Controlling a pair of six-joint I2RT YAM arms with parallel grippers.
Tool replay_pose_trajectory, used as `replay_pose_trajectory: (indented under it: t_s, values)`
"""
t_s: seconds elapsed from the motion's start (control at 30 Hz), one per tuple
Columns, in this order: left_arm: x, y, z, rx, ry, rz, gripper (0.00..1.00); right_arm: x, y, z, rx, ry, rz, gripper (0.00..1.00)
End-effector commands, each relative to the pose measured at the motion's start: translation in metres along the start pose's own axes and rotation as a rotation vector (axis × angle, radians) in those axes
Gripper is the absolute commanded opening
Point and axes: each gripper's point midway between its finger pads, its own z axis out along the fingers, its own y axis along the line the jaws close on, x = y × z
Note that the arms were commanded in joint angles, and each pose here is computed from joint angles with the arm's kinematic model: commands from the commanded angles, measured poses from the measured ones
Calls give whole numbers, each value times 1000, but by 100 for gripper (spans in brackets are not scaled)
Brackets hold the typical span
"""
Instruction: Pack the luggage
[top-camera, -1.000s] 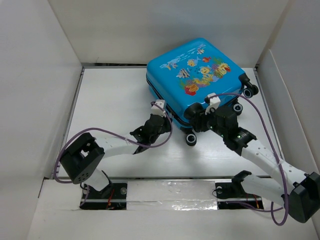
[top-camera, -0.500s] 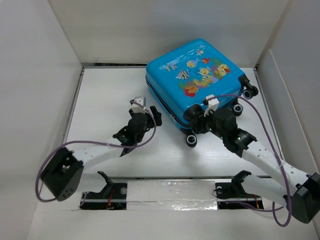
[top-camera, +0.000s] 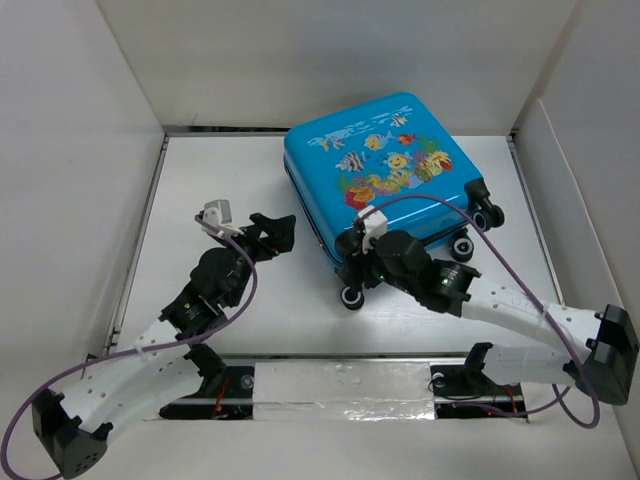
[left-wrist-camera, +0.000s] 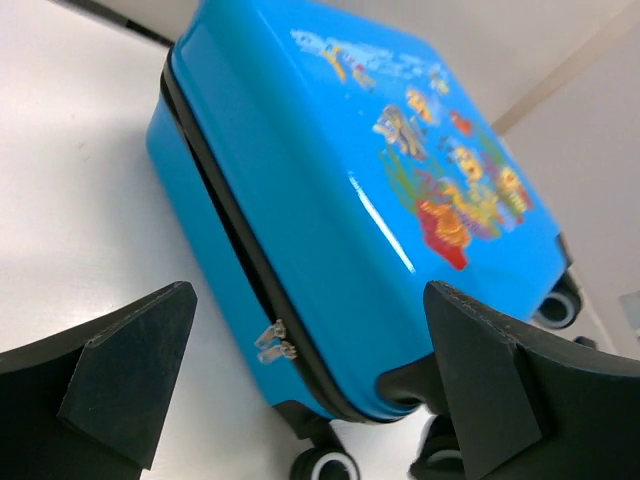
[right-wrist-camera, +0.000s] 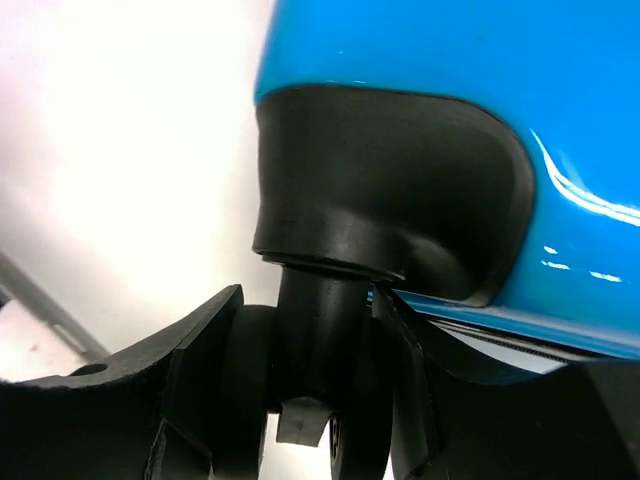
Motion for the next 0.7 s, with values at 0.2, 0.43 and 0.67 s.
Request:
replay_pose_trajectory:
  t_s: [0.2, 0.43, 0.67]
  values:
    - [-33, -17, -28, 106, -66, -72, 99, -122, 42, -71, -124, -359, 9, 100]
    - [-60, -44, -46, 215, -79, -69, 99, -135, -28, -178, 33, -631, 149, 100]
    - [-61, -47, -51, 237, -71, -65, 99, -101, -80, -229, 137, -761, 329, 100]
